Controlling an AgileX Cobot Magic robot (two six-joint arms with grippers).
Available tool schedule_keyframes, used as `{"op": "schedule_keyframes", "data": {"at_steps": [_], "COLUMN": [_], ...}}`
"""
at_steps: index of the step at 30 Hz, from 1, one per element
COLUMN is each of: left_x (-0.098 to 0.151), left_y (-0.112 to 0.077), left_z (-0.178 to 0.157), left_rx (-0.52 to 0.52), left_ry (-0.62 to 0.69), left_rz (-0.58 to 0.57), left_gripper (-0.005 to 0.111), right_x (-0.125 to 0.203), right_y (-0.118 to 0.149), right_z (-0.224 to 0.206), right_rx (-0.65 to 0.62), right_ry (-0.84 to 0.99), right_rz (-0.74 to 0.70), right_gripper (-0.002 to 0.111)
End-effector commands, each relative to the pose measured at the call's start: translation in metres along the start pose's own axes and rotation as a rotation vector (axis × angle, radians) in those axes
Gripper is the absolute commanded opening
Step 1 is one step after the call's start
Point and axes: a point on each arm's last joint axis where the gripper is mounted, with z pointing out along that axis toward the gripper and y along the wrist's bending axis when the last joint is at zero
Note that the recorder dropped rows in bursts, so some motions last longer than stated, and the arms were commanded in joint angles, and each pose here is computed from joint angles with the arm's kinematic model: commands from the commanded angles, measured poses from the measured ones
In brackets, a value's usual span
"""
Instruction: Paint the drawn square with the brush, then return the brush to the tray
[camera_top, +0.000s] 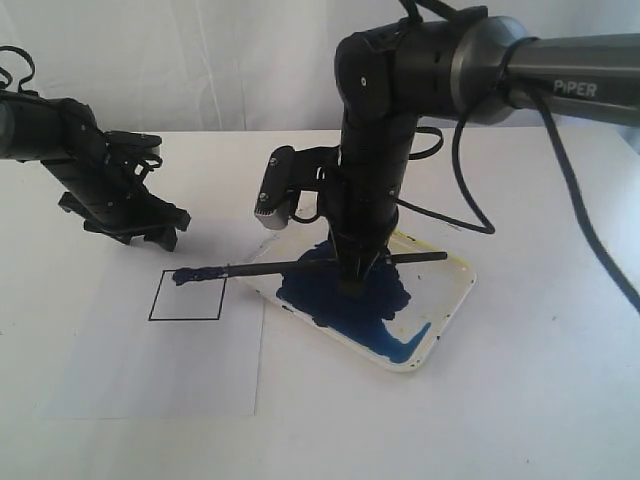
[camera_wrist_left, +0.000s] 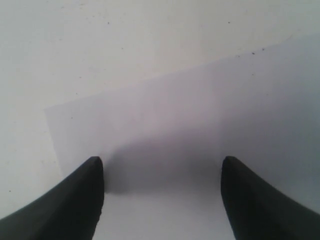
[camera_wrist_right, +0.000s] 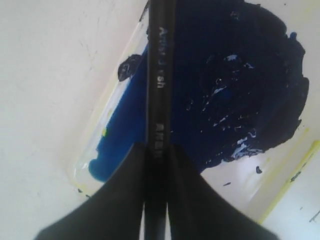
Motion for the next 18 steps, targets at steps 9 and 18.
{"op": "schedule_keyframes", "data": {"at_steps": [9,18], "left_x": [0.003,0.003], "left_y": [-0.002,-0.002], "left_z": [0.002,0.002], "left_rx": [0.010,0.010], "left_ry": [0.034,0.034], "left_rz": [-0.010,-0.008], "left_gripper": [0.070,0.070], "right_x": [-0.024,-0.031], "right_y": [-0.012,-0.020], "right_z": [0.010,0.018], "right_rx": [0.020,0.010], "right_ry": [-0.016,0.003], "right_rz": [-0.067,-0.087], "right_gripper": [0.000,0.000]}}
